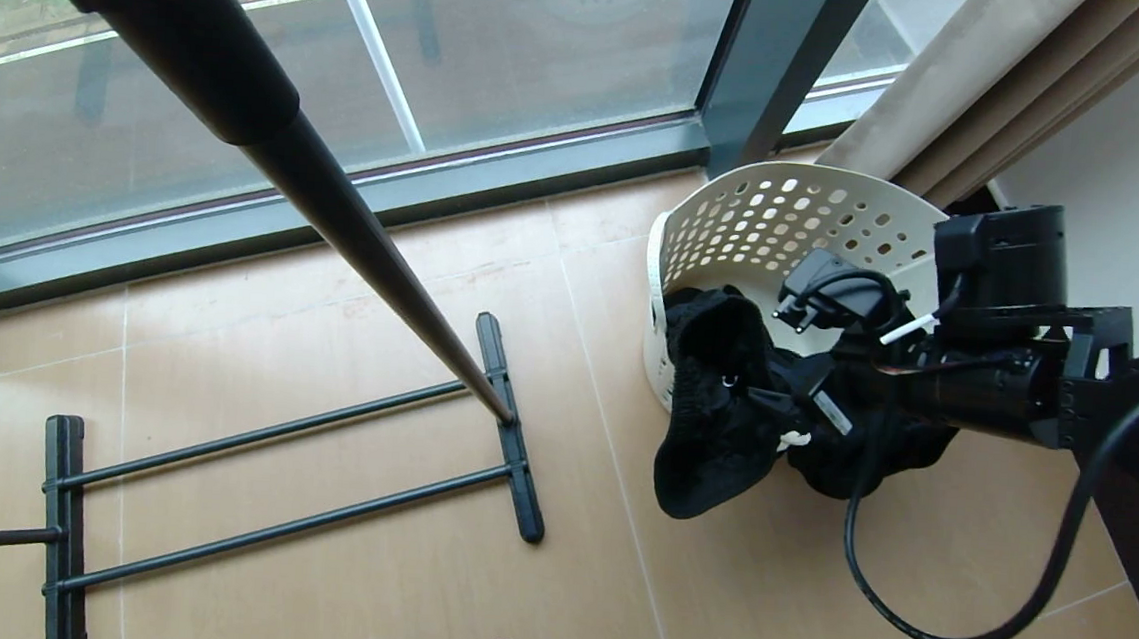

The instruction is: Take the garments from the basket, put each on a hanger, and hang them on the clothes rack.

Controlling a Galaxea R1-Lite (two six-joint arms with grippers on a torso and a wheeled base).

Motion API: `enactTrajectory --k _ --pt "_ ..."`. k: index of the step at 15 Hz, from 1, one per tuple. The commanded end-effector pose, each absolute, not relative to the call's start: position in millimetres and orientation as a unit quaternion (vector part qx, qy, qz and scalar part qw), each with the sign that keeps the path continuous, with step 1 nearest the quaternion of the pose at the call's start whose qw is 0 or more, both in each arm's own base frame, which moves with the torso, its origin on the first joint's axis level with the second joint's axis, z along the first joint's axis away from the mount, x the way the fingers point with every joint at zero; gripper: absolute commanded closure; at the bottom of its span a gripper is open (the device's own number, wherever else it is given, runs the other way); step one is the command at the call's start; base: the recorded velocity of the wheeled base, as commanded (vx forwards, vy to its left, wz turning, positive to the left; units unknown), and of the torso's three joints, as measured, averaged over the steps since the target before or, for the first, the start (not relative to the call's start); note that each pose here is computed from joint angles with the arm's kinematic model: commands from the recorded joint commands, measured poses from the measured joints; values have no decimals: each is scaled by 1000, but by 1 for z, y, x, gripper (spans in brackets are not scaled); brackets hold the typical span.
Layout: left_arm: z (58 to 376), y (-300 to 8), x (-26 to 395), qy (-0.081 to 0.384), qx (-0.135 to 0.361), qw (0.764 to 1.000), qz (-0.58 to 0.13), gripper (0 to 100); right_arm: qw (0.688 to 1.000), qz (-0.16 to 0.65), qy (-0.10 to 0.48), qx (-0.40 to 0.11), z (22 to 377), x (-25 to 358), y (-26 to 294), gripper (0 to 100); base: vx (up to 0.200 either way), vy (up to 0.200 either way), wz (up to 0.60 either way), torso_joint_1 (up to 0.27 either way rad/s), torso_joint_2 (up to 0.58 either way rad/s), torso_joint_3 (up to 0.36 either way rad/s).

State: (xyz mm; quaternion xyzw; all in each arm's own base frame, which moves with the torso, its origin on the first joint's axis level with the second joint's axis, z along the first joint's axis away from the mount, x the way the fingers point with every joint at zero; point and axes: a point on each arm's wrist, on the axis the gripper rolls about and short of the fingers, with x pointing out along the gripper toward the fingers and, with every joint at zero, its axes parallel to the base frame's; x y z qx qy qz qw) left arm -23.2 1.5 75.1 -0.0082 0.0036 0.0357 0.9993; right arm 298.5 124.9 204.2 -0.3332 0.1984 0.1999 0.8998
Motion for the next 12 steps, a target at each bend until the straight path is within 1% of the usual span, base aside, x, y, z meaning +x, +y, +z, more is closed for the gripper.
enactTrajectory --k 1,3,5,12 --pt "75 2 -23 4 -8 999 36 0 899 198 200 -335 197 325 138 0 0 0 0 0 0 0" --pt "75 2 -23 4 -8 999 36 0 906 183 182 -335 204 341 147 0 0 0 0 0 0 0" --pt "75 2 -23 4 -8 999 36 0 909 182 172 -334 207 349 153 0 0 0 0 0 0 0" --pt "75 2 -23 4 -8 999 36 0 911 174 170 -333 203 362 159 0 0 0 0 0 0 0"
